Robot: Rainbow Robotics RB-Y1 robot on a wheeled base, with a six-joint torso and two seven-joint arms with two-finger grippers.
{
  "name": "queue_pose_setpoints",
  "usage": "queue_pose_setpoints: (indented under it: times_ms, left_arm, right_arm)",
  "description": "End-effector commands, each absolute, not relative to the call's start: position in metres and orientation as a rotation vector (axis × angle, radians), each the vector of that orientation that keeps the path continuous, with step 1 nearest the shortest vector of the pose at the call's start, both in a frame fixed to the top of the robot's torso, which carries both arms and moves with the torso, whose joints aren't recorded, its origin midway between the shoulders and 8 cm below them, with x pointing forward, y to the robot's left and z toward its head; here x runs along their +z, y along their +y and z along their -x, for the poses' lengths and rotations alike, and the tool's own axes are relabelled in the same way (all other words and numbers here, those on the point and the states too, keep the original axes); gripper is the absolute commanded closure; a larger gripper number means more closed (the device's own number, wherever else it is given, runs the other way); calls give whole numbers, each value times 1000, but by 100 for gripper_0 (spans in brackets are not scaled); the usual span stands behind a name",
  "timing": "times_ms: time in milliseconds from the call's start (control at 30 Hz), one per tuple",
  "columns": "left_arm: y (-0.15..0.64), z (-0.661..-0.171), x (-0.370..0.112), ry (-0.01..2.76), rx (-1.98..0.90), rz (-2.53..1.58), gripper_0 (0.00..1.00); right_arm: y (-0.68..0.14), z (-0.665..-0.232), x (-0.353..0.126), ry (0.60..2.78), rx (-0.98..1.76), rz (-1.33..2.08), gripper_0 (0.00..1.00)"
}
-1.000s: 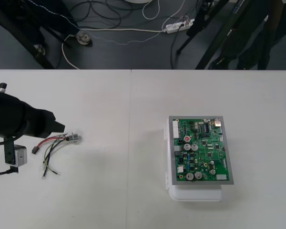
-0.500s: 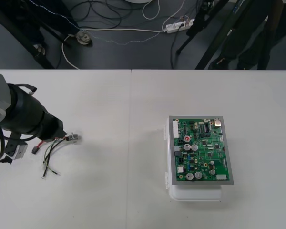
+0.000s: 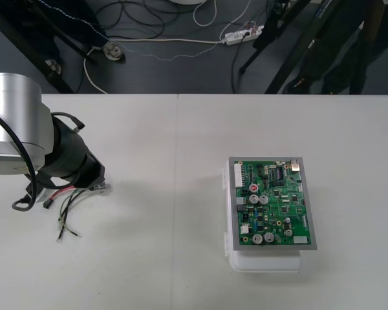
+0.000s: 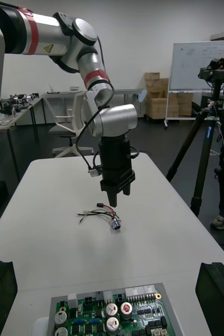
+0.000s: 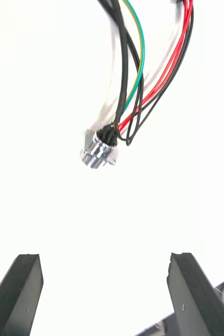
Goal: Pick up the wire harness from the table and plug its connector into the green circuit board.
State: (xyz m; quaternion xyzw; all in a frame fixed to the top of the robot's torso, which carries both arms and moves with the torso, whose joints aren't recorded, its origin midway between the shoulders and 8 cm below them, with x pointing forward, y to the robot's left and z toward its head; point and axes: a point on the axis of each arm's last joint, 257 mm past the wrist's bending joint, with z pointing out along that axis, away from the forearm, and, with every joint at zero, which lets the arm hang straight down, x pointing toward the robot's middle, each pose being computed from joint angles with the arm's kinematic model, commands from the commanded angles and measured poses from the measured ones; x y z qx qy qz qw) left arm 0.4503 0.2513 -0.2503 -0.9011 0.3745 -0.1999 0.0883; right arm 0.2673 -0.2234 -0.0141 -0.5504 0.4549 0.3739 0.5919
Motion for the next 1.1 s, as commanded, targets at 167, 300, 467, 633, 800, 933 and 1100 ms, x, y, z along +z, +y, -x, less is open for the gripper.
queue_pose_setpoints:
  times_ms: [167,300,467,633,800,933,1100]
  left_arm:
    - [237,-482,-235,1181,-657,2592,4]
    - [243,-483,-240,1264,-618,2527,3]
    - [250,-480,-252,1318,-570,2476,3]
    - [252,-474,-264,1372,-536,2434,3]
    - [252,-477,-282,1410,-503,2397,3]
    - [250,-485,-288,1435,-504,2355,3]
    - [255,-488,-299,1434,-479,2346,3]
  right_arm:
    - [-212,-258,-16,1034,924,1270,0]
    - [-212,-258,-16,1034,924,1270,0]
    - [-213,-258,-15,1033,921,1270,0]
    - [-213,-258,-15,1035,922,1270,0]
    - [-213,-258,-16,1036,921,1270,0]
    - [-213,-258,-16,1036,921,1270,0]
    - [-216,-261,-17,1042,924,1253,0]
